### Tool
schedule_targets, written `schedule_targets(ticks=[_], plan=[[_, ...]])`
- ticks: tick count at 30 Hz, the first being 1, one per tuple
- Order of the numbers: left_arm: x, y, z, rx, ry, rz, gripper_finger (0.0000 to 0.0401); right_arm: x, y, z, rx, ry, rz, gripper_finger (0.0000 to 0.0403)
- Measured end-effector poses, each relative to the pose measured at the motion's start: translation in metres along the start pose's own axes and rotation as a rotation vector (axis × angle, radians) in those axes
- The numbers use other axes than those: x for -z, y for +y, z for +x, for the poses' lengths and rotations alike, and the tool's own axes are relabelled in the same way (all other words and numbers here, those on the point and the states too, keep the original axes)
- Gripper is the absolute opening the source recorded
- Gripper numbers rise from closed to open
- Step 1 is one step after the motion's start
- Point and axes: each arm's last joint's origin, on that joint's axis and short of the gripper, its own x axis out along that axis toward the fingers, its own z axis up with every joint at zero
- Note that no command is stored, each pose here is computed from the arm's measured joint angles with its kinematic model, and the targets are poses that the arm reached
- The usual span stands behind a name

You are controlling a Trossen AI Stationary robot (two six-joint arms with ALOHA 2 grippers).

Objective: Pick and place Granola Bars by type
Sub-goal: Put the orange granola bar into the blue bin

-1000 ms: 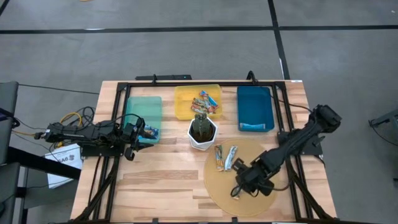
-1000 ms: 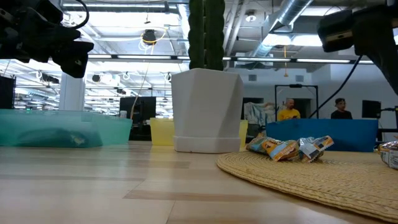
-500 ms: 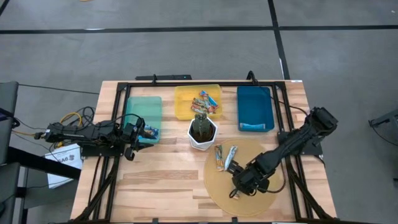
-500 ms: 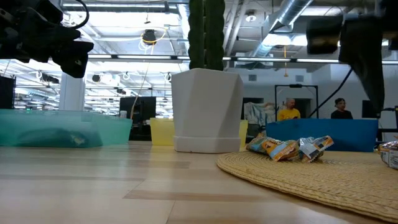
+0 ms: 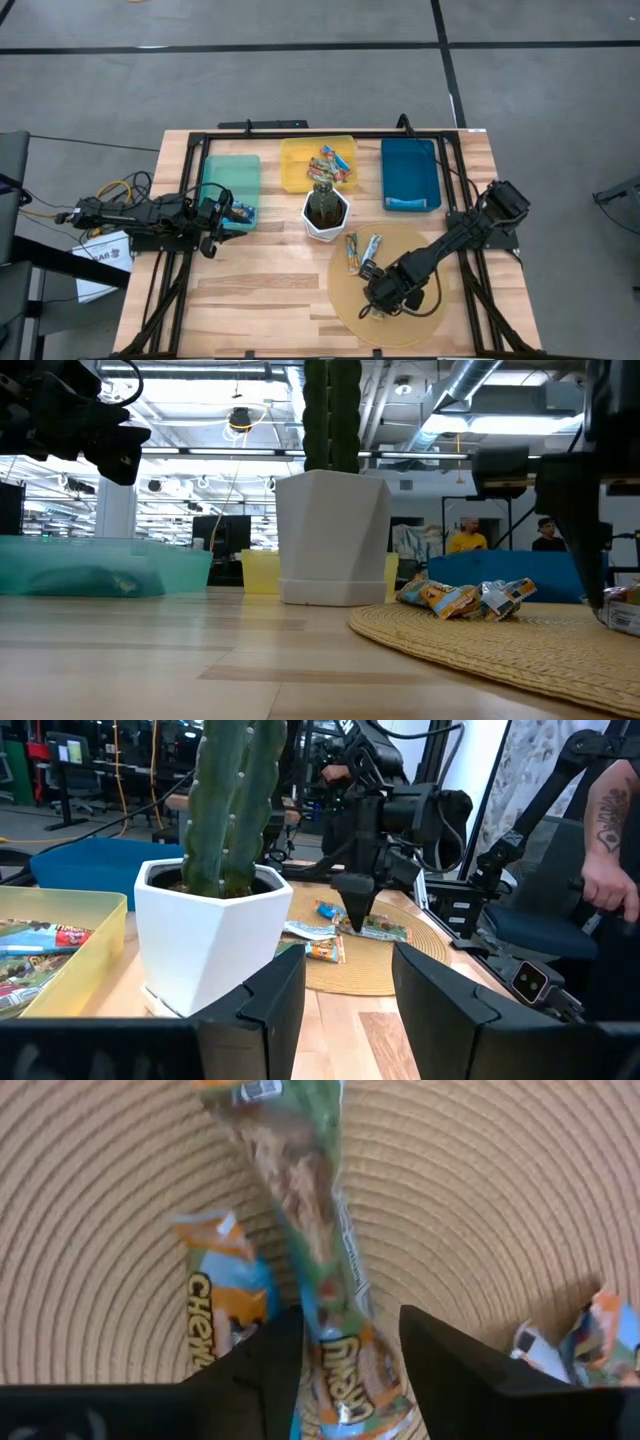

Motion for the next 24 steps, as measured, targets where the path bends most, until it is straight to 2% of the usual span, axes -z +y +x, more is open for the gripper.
schedule_targets(ticks=[16,19,24], plan=[[0.0000,0.0000,0.0000,0.000,0.000,0.000,0.0144,0.0046,0.0027,0.0035,-0.007,0.005,0.027,0.0035],[0.0000,0.0000,0.0000,0.000,0.000,0.000,0.0144,0.0046,0.0027,0.0035,-0.008,0.005,0.053,0.0025],[0.0000,0.0000,0.0000,0.000,0.000,0.000,0.0144,0.0059,0.0006,0.0031,-0.019,0.005,0.123,0.0033]])
